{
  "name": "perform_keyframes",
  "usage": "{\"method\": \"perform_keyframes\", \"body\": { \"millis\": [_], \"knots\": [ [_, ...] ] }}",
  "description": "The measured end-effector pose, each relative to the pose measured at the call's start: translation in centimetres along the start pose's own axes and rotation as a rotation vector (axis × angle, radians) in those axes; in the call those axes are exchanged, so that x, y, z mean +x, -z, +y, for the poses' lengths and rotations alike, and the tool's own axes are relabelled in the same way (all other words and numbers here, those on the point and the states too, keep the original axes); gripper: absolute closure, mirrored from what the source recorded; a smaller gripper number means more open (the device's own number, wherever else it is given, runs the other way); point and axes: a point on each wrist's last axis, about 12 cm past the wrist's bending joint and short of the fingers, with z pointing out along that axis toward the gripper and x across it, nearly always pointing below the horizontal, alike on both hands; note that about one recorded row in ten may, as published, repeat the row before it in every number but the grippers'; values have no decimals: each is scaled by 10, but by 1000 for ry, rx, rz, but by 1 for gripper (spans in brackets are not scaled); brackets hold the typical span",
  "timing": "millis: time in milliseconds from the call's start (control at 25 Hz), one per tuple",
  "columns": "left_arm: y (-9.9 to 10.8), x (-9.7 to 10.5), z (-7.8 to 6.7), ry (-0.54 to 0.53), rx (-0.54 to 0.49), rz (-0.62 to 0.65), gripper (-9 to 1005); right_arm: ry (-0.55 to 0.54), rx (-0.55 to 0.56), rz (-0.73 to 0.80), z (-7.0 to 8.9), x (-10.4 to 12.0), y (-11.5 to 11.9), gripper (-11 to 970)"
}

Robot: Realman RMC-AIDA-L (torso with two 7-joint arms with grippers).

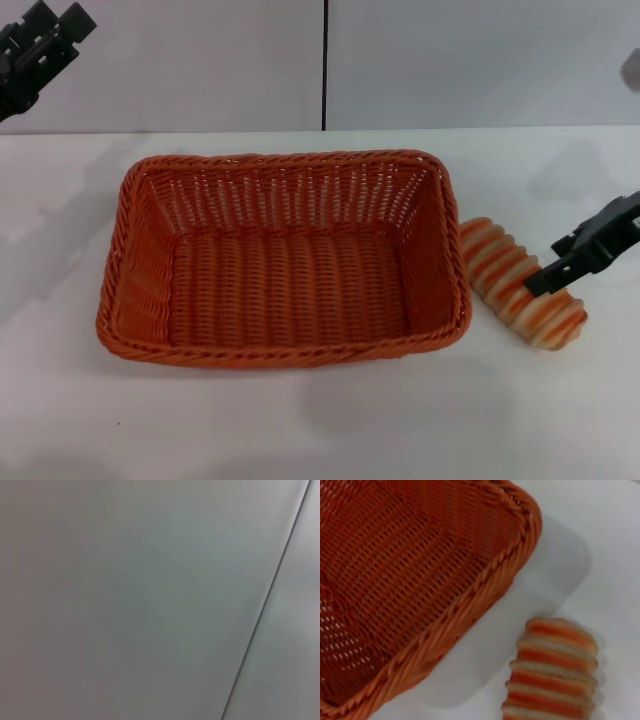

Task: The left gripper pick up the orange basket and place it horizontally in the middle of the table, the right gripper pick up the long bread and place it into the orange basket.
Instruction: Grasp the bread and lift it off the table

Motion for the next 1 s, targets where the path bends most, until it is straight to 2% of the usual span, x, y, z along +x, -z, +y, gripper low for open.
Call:
{"method": "perform_keyframes", "body": {
  "millis": [1000],
  "knots": [
    [8, 5, 0, 35, -15, -1, 190, -28, -33, 31, 1, 1, -19, 157]
  ]
}}
